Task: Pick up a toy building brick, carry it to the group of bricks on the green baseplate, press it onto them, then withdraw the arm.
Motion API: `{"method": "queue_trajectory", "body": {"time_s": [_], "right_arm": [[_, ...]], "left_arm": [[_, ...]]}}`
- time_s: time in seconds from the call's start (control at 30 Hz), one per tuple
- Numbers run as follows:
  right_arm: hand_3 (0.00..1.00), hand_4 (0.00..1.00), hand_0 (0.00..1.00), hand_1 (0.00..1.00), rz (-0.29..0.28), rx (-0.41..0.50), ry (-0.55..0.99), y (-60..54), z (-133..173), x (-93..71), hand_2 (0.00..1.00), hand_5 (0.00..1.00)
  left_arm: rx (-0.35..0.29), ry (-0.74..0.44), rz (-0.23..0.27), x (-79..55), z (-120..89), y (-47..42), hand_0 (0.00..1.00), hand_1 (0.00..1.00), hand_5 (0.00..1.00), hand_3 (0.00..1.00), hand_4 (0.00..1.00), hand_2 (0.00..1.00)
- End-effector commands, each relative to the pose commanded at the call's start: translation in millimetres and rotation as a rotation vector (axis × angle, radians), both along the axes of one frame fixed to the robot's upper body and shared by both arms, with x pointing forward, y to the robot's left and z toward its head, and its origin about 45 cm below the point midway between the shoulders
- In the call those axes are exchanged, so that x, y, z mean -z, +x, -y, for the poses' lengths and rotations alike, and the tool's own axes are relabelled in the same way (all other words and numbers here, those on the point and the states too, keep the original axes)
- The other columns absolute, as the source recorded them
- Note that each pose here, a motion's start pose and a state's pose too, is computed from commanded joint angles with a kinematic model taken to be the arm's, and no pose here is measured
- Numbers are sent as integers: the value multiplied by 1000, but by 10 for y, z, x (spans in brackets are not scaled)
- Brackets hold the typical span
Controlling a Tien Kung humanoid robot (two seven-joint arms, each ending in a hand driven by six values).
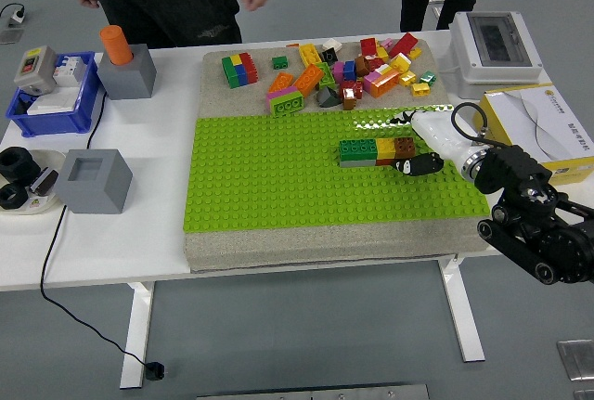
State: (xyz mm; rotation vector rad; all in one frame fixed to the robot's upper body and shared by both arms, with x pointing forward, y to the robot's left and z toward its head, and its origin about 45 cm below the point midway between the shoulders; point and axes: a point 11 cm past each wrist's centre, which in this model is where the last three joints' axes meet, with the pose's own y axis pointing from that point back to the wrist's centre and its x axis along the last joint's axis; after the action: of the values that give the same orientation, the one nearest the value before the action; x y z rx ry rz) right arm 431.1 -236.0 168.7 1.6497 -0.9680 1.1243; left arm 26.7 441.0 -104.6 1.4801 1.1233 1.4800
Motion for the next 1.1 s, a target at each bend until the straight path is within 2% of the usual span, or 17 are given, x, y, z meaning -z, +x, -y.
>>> {"method": "queue_trajectory", "body": {"time_s": [0.07, 0.1, 0.27, 0.3, 0.43, 0.5, 1.1], "right_arm": [[844, 937, 704, 738, 17, -7, 6, -13, 3, -77, 828, 476], [826, 960, 707, 743, 26, -6, 3, -24, 30, -115, 825, 544], [826, 960, 707, 743, 53, 1, -64, -93, 174, -270, 825, 544], [708, 939, 764, 766, 55, -2, -77, -107, 180, -294, 828, 583], [708, 939, 764, 766, 55, -27, -107, -182, 140, -349, 828, 583], [675, 928, 781, 778, 51, -33, -106, -202, 118, -333, 851, 598], [661, 895, 781, 776, 8, -4, -81, -196, 122, -123, 852, 628]], "left_arm": [[-1, 0, 0, 1, 2, -6, 778, 781, 855, 448, 998, 728], [-2, 0, 0, 2, 4, -9, 779, 781, 855, 447, 998, 730], [-8, 0, 0, 4, 2, -31, 779, 781, 855, 447, 998, 730], [-8, 0, 0, 4, 0, -34, 779, 781, 855, 446, 998, 733], [-7, 2, -1, 1, -10, -47, 779, 781, 855, 446, 998, 733], [-7, 3, -2, 1, -12, -51, 779, 781, 855, 444, 998, 735], [-1, 5, 6, -7, -26, -16, 780, 782, 855, 443, 998, 742]]}}
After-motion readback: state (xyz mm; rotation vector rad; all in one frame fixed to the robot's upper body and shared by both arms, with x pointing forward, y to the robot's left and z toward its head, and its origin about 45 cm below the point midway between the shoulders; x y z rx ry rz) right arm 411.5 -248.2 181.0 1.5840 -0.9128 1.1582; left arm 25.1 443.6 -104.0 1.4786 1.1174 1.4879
